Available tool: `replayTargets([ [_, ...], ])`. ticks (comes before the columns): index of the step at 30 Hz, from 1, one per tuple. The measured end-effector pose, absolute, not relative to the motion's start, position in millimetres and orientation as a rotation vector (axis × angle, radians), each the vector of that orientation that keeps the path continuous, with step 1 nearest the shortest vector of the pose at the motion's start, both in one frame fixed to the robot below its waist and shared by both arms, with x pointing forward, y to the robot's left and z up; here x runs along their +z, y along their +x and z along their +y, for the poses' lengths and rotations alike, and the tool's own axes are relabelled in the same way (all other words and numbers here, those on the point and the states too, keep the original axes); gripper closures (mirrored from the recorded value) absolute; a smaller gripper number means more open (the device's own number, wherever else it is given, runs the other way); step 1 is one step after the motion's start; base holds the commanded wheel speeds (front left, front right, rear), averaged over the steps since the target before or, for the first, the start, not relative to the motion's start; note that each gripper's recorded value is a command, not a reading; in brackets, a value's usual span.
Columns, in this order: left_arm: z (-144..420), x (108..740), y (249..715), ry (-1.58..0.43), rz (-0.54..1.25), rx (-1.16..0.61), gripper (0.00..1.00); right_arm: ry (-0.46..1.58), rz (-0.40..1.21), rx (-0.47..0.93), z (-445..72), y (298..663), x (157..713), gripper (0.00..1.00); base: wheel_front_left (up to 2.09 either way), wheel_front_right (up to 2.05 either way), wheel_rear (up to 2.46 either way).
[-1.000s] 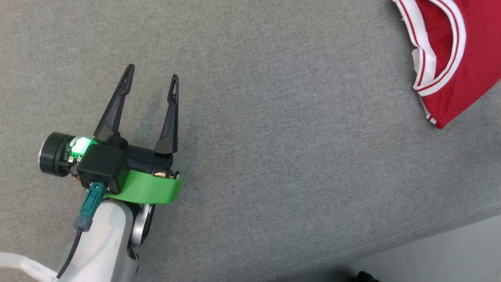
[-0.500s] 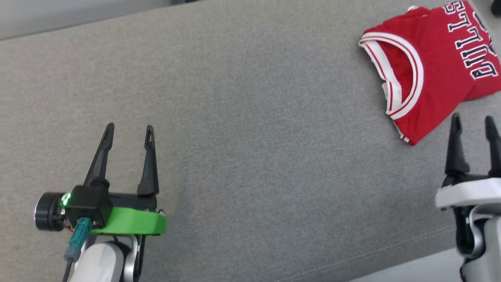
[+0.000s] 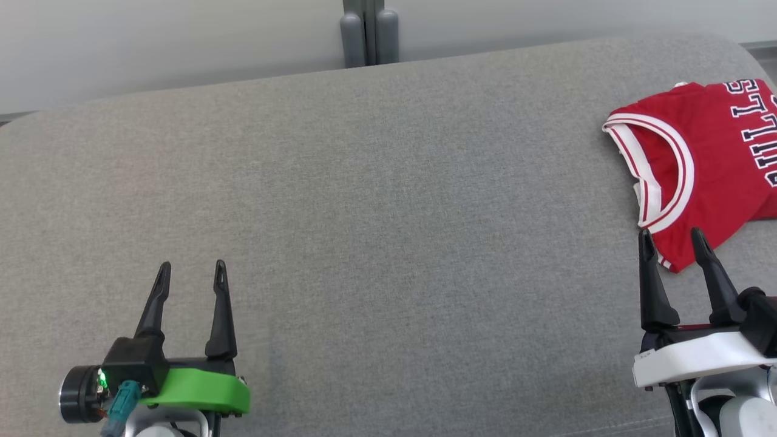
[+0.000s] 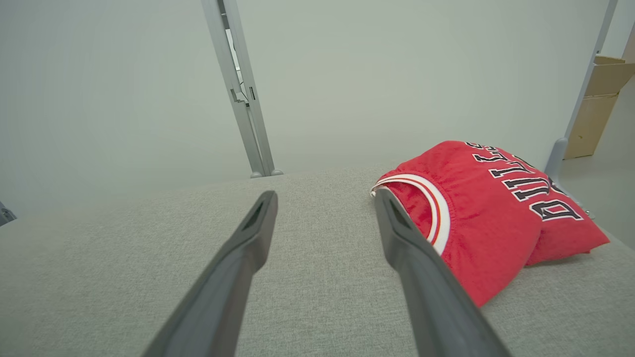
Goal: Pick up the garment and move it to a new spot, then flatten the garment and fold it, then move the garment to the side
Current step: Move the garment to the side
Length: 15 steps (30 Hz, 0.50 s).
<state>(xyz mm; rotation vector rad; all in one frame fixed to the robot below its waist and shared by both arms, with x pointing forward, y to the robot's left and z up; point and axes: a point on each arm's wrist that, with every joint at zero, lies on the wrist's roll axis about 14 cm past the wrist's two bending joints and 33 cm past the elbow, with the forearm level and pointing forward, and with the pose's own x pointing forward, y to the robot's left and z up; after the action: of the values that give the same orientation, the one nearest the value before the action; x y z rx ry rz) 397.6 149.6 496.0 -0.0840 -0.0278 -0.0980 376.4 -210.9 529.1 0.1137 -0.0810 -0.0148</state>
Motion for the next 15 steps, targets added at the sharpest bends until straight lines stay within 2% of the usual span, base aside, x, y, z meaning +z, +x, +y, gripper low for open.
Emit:
replayTargets([
  [15,164,496,356,-0.088,-0.022,-0.060,0.00,0.101,-0.076,0.060,-185,342,544,0.00,0.00,0.00,0.00],
])
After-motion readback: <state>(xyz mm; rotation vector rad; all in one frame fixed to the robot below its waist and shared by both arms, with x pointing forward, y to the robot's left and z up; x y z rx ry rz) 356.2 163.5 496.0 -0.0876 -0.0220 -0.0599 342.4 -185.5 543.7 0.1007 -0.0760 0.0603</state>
